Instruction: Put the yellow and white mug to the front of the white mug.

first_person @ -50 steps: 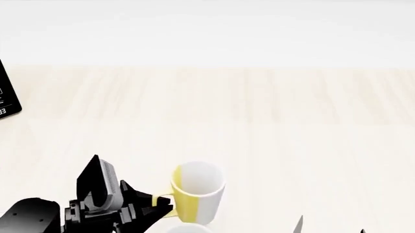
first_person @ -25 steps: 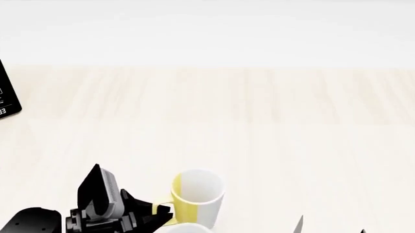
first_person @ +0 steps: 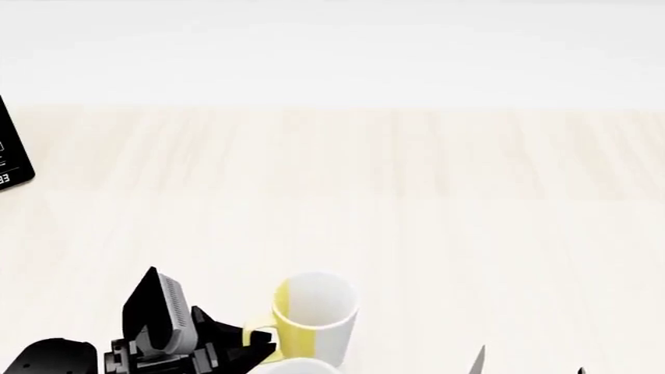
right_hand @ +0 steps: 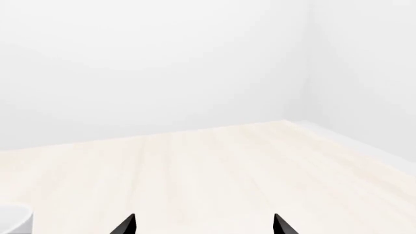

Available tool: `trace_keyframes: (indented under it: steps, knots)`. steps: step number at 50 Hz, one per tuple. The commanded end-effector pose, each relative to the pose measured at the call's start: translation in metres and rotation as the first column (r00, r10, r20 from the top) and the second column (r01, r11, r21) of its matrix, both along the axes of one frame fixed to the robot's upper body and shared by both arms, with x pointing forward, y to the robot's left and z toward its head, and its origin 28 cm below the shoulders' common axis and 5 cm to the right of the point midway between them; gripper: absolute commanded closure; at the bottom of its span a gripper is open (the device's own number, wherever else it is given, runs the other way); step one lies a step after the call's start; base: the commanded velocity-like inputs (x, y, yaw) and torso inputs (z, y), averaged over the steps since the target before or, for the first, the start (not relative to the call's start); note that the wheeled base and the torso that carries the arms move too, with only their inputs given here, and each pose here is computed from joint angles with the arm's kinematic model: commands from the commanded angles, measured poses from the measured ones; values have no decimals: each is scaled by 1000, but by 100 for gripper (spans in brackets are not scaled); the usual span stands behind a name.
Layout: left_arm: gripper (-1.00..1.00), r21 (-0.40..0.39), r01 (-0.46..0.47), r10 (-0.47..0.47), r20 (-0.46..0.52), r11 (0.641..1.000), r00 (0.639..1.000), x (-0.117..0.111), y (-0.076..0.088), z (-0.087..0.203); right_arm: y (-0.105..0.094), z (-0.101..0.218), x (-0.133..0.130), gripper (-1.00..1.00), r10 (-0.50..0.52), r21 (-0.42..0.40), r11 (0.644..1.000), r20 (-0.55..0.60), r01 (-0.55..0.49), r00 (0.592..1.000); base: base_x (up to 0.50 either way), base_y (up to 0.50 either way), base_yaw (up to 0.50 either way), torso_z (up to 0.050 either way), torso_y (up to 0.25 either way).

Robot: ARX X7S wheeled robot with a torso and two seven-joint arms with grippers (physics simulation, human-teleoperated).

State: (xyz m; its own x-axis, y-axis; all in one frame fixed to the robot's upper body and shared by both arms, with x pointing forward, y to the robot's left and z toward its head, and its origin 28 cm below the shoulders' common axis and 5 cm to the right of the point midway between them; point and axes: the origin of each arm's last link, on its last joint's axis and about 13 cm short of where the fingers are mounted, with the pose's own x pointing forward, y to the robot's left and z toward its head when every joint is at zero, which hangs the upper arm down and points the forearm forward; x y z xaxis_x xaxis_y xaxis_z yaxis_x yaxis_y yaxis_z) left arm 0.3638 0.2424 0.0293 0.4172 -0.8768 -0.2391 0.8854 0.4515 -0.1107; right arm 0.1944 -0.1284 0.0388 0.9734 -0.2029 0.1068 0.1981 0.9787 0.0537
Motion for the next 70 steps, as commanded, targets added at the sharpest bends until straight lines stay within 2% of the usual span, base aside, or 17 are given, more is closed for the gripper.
trace_keyframes:
  steps: [1,17,18,26,57,70]
  knots:
    - [100,-2,-8,8,-4,1000,1000,-1,2,-2,0,0,1,-100,1,0,1000,-2,-1,1000,0,0,0,0,0]
    - [100,-19,4,-4,11,1000,1000,-4,-1,-6,0,0,0,-100,0,2,1000,0,0,1000,0,0,0,0,0]
    - [-100,-10,-21,21,16,1000,1000,-4,-1,-6,0,0,0,-100,0,2,1000,0,0,1000,0,0,0,0,0]
    - [-100,-31,6,-6,7,999,1000,-6,1,-8,0,-1,0,-100,2,2,1000,-3,-2,1000,0,0,0,0,0]
    - [-100,-71,1,0,12,997,1000,-5,3,-7,-1,0,-1,-100,-1,4,1000,1,1,1000,0,0,0,0,0]
    - [-100,-139,28,-26,20,990,999,-5,6,-5,0,0,-1,-100,0,3,1000,0,0,1000,0,0,0,0,0]
